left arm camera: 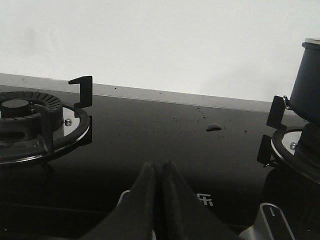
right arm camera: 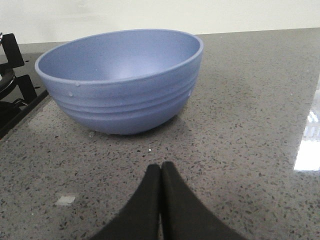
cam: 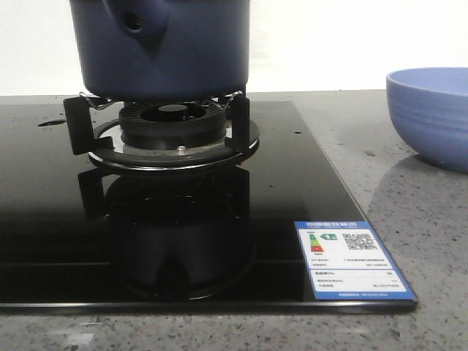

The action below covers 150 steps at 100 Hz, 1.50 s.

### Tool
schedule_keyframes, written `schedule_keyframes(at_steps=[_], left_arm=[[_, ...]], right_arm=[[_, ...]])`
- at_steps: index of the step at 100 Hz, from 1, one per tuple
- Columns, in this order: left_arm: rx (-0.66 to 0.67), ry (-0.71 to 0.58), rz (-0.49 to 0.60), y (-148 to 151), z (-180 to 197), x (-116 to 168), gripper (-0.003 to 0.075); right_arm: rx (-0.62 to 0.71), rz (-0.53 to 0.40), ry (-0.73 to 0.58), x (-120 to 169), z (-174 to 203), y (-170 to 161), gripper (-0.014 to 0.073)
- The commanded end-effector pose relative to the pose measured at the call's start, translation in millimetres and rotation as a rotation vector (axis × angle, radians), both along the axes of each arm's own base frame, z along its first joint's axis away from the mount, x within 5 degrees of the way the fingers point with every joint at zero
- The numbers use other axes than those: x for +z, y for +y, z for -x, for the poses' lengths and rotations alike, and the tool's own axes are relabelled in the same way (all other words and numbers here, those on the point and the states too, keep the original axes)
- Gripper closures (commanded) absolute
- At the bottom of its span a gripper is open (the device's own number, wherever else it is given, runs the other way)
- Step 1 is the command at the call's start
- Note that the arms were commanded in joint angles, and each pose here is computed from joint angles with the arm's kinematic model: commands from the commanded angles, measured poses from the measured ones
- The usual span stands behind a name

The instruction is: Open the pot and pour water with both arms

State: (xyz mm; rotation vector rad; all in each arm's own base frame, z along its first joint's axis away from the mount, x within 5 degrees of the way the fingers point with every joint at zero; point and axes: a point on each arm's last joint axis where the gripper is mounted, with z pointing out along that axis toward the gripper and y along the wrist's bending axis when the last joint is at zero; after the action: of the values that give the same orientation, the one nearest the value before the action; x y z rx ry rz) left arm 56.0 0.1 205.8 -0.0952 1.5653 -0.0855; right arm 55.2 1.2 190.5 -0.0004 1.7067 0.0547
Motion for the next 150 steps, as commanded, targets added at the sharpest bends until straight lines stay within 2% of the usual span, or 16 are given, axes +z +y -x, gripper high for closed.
schedule_keyframes(at_steps=[1,43,51,55,96,112,121,139,150], left_arm=[[-0.002,-0.072,0.018,0.2,0.8,-2.8,0.0741],[-0.002,-0.072,0.018,0.2,0.8,-2.8,0.0741],[-0.002,-0.072,0.018,0.2,0.8,-2.8,0.0741],[-0.002,-0.072,0.018,0.2,0.8,-2.8,0.0741],[-0.002,-0.072,0.018,0.2,0.8,-2.8,0.0741],[-0.002,-0.072,0.018,0.2,0.8,-2.8,0.0741],[-0.002,-0.075,0.03,0.2,0.8,-2.5,0.0741],[-0.008,-0.078,0.156,0.1,0.8,-2.3,0.0741],[-0.011,-0.09,0.276,0.4,0.9,-1.3,0.0741]], right_arm=[[0.002,0.015,-0.069,-0.7,-0.3,0.2,0.0657],[0.002,0.015,-0.069,-0.7,-0.3,0.2,0.0657],[0.001,0.111,-0.085,0.4,-0.4,-0.7,0.0657],[0.001,0.123,-0.088,0.7,-0.5,-0.8,0.0657],[0.006,0.121,-0.124,3.9,-0.6,-0.1,0.0657],[0.009,0.019,-0.129,4.7,-0.5,0.9,0.0657],[0.012,-0.004,-0.164,7.9,-0.5,1.3,0.0657],[0.015,-0.062,-0.207,12.1,-0.2,1.7,0.0657],[0.013,-0.177,-0.224,14.1,-0.1,1.7,0.0657]])
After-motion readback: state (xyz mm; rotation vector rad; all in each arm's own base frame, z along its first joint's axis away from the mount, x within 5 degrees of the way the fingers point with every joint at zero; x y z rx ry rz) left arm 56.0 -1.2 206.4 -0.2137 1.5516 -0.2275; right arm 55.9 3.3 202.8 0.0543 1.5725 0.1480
